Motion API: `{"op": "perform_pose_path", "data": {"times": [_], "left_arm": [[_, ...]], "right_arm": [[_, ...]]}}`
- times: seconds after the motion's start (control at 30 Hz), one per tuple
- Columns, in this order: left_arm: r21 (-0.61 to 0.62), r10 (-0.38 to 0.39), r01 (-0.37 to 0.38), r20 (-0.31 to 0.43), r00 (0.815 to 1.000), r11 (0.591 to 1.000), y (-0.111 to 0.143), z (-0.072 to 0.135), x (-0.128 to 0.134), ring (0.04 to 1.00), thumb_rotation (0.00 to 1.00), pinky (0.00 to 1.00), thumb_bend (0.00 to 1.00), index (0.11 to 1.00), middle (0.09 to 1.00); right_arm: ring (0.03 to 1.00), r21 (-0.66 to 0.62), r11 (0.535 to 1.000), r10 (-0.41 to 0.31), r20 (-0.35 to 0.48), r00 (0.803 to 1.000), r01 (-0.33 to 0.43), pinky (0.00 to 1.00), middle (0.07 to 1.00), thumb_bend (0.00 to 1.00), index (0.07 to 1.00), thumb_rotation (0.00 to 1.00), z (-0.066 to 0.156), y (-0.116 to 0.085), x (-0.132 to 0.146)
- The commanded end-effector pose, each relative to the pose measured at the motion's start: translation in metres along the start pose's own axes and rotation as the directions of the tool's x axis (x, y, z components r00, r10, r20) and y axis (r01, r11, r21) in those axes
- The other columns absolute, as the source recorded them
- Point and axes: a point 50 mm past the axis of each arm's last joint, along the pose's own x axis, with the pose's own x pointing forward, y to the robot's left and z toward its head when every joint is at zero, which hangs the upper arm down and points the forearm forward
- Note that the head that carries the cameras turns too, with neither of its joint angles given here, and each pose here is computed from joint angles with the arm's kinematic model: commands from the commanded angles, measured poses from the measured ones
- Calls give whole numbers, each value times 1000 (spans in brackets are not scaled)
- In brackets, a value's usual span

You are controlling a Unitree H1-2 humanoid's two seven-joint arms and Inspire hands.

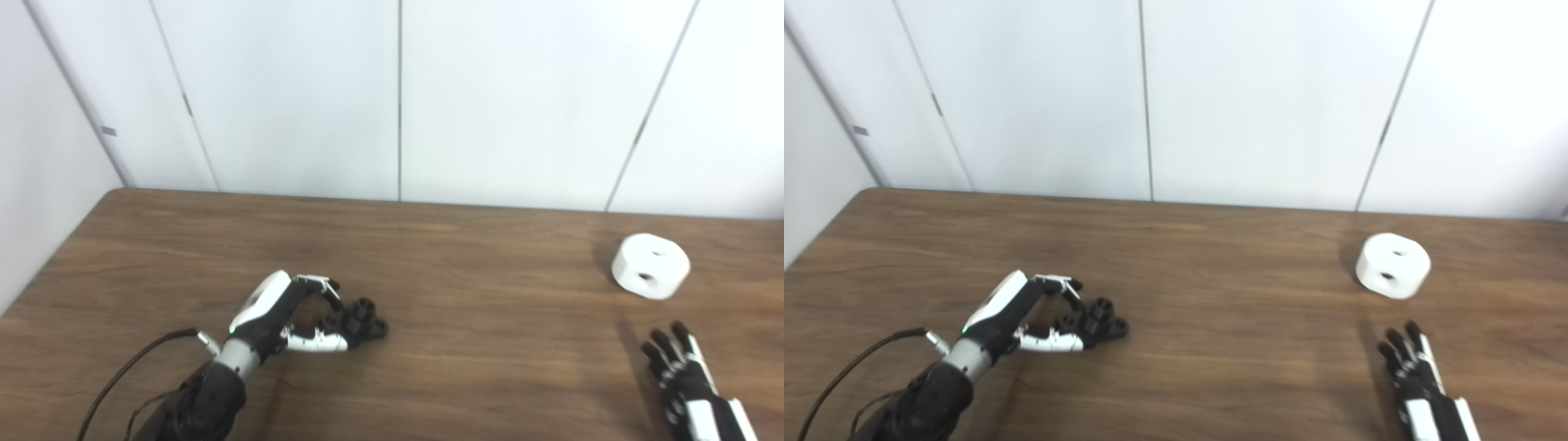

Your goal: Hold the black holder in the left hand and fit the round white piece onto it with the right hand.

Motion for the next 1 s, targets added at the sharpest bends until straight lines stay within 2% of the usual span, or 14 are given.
{"op": "perform_pose_path", "data": {"times": [0.0, 0.2, 0.5, 0.97], "left_arm": [[-9, -67, 67, 8, 998, 998, -13, 7, -9, 923, 56, 885, 517, 486, 817], [16, -115, 114, 66, 991, 993, -42, 18, -24, 917, 56, 853, 518, 486, 811], [83, -189, 182, 91, 978, 980, -72, 23, -35, 925, 56, 867, 519, 487, 828], [310, -241, 195, 116, 964, 931, -93, 27, -33, 926, 56, 933, 518, 487, 825]], "right_arm": [[940, 19, 1000, -20, 32, 999, 20, 1000, 949, 676, 1000, 866, 8, 10, 1], [934, 1, 1000, -17, 33, 999, 17, 999, 947, 669, 1000, 892, 13, 16, 1], [947, 10, 1000, -10, 39, 999, 10, 1000, 947, 630, 1000, 900, 18, 22, 2], [950, 11, 1000, -9, 37, 999, 9, 1000, 931, 630, 1000, 912, 24, 24, 1]]}}
